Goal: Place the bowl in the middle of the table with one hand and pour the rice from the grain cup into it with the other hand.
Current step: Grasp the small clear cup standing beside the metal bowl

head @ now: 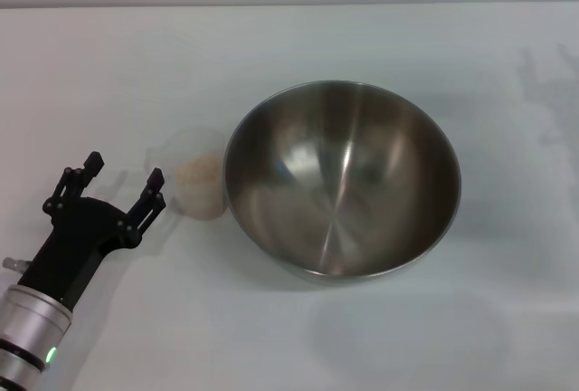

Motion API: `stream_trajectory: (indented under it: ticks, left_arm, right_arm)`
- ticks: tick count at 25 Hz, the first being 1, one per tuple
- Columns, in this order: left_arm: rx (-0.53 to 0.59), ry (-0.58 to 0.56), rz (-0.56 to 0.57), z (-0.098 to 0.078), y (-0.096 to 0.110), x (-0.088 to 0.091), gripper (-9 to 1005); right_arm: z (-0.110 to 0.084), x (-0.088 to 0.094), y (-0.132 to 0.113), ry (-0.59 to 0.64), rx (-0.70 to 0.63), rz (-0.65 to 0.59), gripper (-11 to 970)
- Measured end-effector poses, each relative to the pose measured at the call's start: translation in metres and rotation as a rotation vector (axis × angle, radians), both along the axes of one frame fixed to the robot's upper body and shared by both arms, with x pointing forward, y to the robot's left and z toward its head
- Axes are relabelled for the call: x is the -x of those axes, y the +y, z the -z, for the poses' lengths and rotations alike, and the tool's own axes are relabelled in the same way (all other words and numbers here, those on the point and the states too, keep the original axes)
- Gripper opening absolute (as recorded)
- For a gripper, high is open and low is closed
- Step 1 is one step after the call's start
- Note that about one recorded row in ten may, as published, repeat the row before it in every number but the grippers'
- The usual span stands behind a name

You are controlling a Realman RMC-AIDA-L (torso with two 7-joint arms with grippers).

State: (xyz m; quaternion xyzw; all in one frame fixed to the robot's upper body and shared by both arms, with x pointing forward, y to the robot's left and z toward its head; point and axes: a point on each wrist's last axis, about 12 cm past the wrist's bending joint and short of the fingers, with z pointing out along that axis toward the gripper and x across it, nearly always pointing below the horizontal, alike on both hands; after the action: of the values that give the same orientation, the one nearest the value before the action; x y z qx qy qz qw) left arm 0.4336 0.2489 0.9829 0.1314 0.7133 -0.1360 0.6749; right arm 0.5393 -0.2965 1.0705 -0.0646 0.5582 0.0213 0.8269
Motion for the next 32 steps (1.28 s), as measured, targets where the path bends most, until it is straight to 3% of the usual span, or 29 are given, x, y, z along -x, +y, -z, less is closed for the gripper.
stream_trajectory:
  ticks: [32]
  left_arm:
    - [-0.061,0.02,-0.004,-0.001,-0.001,-0.026,828]
  right_arm:
    - [0.004,0.001,-0.003,0.021,-0.001,0.001,507]
